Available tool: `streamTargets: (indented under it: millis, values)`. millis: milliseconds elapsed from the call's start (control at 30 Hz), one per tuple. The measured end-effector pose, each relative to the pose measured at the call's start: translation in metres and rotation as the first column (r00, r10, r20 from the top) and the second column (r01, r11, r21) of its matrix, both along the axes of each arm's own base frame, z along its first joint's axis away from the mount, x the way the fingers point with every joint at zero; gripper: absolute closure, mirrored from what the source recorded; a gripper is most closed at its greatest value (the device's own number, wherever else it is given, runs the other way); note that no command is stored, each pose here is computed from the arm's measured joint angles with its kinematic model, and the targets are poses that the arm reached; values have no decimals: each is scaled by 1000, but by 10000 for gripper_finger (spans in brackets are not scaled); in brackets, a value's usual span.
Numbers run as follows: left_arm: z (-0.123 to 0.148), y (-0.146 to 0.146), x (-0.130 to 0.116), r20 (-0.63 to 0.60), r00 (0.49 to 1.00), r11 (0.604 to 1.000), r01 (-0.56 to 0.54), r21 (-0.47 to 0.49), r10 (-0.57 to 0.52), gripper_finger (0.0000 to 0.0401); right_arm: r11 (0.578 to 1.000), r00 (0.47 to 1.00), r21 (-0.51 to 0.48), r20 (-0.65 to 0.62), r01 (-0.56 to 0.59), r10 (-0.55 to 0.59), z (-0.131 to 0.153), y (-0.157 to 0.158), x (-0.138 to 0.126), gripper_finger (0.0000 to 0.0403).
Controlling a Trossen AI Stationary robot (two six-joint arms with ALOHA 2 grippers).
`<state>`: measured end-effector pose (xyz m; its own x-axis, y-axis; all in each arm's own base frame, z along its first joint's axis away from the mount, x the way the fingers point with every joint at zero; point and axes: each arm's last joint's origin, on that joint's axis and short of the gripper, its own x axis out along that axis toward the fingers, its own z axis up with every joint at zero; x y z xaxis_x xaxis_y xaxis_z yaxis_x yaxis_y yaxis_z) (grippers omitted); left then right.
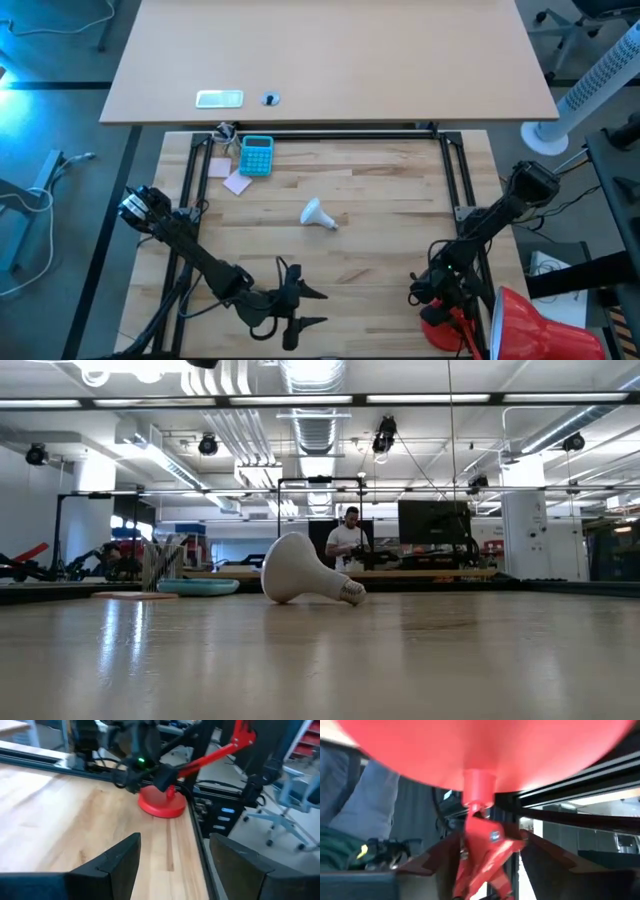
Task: Screw lightbulb
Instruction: Insert the light bulb into the red lamp
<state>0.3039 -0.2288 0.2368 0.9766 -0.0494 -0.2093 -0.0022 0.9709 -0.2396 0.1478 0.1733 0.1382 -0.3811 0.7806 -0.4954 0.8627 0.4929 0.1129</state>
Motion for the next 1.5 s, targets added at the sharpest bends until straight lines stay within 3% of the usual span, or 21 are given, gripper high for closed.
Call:
streamTargets:
  millis: [367, 633, 867, 1067, 1233, 1500]
  values:
    - [41, 29, -29, -80, 995, 996, -60, 67, 66, 189, 999, 999, 35, 12, 33, -34, -11, -6, 16, 335]
    - [62, 49, -51, -118, 988, 990, -84, 118, 98, 211, 976, 974, 47, 74, 212, -215, -11, -44, 47, 328]
    - [44, 52, -55, -148, 983, 990, -91, 108, 107, 212, 918, 907, 62, 139, 392, -397, -7, -88, 74, 327]
    - [12, 44, -46, -108, 991, 996, -76, 53, 82, 212, 846, 801, 71, 288, 529, -525, 5, -123, 99, 293]
    - [-11, 31, -32, -96, 995, 998, -30, 51, 34, 210, 801, 708, 60, 433, 595, -558, 15, -146, 112, 237]
    - [-15, 5, -2, -67, 998, 996, 1, 87, 4, 186, 753, 596, 87, 556, 652, -580, 41, -180, 111, 139]
